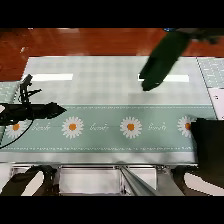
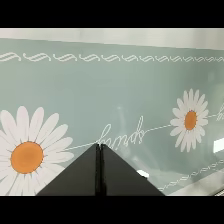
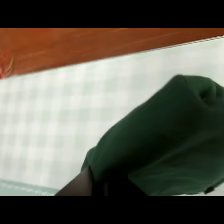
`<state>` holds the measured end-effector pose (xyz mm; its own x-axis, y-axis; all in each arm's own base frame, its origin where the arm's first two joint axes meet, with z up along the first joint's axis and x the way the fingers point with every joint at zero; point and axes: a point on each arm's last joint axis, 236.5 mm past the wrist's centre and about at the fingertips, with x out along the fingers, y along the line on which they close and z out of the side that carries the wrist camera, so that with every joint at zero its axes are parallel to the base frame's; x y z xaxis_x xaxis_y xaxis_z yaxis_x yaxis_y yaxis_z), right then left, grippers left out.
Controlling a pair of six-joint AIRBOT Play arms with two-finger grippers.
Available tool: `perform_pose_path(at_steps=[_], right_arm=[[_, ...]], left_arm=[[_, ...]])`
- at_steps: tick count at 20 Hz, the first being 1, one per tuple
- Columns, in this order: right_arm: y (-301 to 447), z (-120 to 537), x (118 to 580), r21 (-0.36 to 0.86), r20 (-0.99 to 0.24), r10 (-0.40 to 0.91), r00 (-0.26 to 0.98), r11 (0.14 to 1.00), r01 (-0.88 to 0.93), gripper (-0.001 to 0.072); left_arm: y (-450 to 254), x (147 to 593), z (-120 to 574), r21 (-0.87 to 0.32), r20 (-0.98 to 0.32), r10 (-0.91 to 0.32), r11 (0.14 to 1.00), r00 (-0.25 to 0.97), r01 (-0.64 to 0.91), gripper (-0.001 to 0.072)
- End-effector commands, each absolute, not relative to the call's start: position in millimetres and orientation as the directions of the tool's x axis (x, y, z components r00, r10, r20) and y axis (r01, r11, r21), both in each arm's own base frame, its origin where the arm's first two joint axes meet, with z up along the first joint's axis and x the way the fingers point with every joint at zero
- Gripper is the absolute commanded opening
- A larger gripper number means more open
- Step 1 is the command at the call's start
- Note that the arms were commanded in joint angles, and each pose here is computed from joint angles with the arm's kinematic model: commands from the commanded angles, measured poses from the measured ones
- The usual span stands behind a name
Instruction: Fold the shirts.
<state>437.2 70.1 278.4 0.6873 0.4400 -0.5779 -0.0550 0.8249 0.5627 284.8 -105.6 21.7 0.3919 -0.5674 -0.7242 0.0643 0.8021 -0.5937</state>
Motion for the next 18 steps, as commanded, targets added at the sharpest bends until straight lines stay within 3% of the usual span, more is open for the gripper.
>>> perform_pose_path(at_steps=[1, 7, 10, 15, 18], right_arm=[[-10, 298, 390, 0.518, -0.626, 0.276, 0.729, 0.847, 0.124, 0.0025], [-94, 277, 299, 0.436, -0.74, 0.065, 0.669, 0.804, 0.405, 0.0024], [-124, 226, 235, 0.34, -0.852, -0.024, 0.523, 0.735, 0.587, 0.0025], [-157, 158, 122, 0.113, -0.96, -0.168, 0.226, 0.505, 0.856, 0.0025], [-169, 143, 42, -0.161, -0.961, -0.267, -0.078, 0.307, 0.938, 0.0026]], left_arm=[[-108, 286, 24, -0.608, -0.713, -0.577, 0.792, 0.397, 0.06, 0.0022], [-107, 298, 31, -0.622, -0.684, -0.575, 0.781, 0.45, 0.053, 0.0022], [-109, 307, 39, -0.643, -0.651, -0.582, 0.764, 0.488, 0.054, 0.0022], [-107, 312, 40, -0.641, -0.645, -0.573, 0.766, 0.506, 0.05, 0.0022], [-110, 311, 40, -0.637, -0.643, -0.579, 0.768, 0.501, 0.069, 0.0022]])
